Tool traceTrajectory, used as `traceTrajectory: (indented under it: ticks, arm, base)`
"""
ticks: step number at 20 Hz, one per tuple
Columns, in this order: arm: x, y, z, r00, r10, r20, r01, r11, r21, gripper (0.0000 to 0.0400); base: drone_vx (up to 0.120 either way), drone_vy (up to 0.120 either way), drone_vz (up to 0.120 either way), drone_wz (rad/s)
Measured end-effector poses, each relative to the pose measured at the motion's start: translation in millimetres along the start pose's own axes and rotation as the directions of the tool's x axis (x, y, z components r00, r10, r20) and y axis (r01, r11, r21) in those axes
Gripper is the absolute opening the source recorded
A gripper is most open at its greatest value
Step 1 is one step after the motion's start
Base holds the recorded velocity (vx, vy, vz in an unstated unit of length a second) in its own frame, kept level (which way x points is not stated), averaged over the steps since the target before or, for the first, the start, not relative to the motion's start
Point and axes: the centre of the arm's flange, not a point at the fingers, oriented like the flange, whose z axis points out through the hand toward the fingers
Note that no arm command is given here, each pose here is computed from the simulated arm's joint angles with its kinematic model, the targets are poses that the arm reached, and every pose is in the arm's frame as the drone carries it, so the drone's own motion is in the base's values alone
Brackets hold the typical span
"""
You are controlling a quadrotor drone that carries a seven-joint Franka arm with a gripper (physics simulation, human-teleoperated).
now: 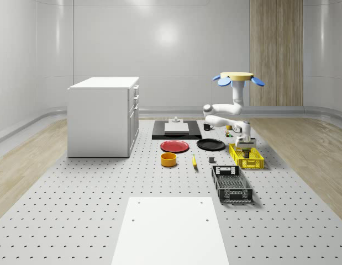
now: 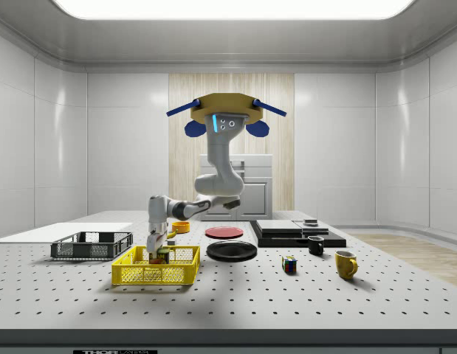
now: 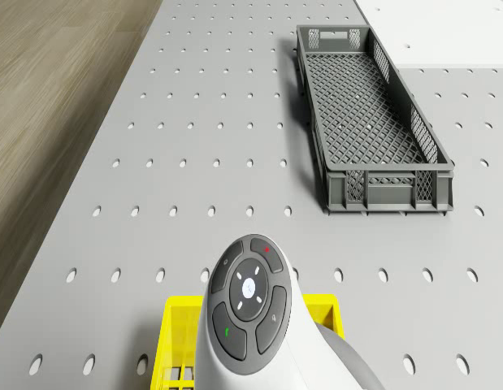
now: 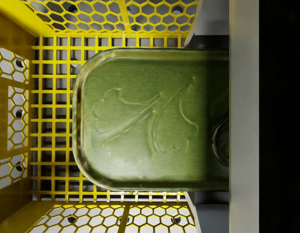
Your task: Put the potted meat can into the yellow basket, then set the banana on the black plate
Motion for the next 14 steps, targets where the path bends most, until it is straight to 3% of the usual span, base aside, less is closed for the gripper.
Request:
traceTrajectory:
  ticks: [2,5,8,14]
  arm:
    - [0.0,0.0,5.4,1.0,-0.001,0.0,0.001,1.0,0.0,0.029]
    - [-0.3,-0.2,8.6,1.0,0.002,0.003,-0.002,1.0,0.001,0.0347]
    - [-0.3,-0.2,2.6,1.0,0.004,0.004,-0.004,1.0,0.002,0.0375]
    - [-0.3,-0.2,-15.2,1.0,0.006,0.005,-0.006,1.0,0.003,0.0394]
  base:
    - [0.0,0.0,0.0,0.0]
    - [0.0,0.0,0.0,0.0]
    - [0.0,0.0,0.0,0.0]
    - [0.0,0.0,0.113,0.0]
